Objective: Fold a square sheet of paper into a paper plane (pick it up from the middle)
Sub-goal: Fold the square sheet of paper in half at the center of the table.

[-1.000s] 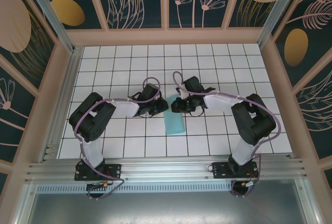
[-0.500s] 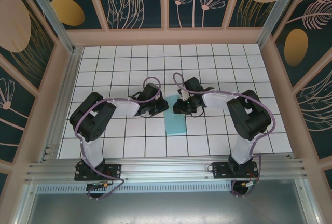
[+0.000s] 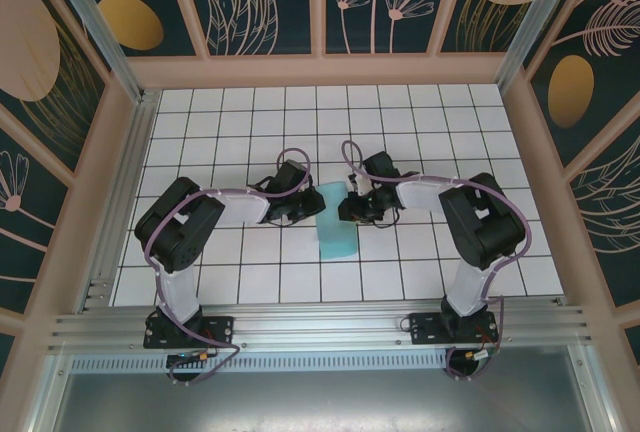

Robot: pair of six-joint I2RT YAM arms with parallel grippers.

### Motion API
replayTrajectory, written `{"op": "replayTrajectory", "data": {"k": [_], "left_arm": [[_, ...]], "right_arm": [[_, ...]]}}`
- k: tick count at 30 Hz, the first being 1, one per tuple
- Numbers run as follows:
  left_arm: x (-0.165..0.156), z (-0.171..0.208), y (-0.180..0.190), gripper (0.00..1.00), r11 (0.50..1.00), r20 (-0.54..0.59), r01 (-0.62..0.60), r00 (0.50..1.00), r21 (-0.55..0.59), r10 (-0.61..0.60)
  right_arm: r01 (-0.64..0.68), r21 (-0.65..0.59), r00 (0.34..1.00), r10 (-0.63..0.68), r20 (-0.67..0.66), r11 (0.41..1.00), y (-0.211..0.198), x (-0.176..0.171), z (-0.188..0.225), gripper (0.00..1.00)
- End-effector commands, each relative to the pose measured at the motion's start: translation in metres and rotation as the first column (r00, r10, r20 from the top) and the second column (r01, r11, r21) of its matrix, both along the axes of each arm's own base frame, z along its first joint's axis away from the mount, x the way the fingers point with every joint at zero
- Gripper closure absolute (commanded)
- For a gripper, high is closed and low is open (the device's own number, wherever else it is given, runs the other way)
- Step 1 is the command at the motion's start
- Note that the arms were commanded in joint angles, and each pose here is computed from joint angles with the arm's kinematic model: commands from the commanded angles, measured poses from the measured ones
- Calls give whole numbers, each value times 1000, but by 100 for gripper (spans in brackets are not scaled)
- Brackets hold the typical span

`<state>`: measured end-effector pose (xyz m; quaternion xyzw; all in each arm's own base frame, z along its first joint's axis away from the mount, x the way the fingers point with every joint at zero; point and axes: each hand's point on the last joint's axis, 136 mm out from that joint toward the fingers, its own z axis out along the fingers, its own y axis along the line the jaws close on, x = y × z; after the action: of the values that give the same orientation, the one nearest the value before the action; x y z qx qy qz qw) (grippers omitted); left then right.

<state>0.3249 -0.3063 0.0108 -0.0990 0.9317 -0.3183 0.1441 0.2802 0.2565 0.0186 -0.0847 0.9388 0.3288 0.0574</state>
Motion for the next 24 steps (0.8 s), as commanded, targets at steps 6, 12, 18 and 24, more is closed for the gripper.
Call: {"op": "replayTrajectory", "data": {"k": [6, 12, 18, 24], "left_arm": [[-31, -72, 46, 82, 972, -140, -6, 989, 236, 40], [-30, -73, 45, 82, 972, -139, -3, 990, 235, 37], [-30, -73, 44, 82, 972, -137, 4, 990, 234, 29], [-29, -71, 42, 83, 973, -131, 21, 991, 231, 10]], "right_arm": [[27, 87, 999, -25, -27, 996, -9, -9, 10, 73], [68, 18, 993, -66, -94, 998, -28, -22, -19, 74], [64, 80, 997, -61, -40, 995, -20, -10, 5, 76], [47, 184, 995, -63, 79, 982, 0, 21, 55, 76]]}}
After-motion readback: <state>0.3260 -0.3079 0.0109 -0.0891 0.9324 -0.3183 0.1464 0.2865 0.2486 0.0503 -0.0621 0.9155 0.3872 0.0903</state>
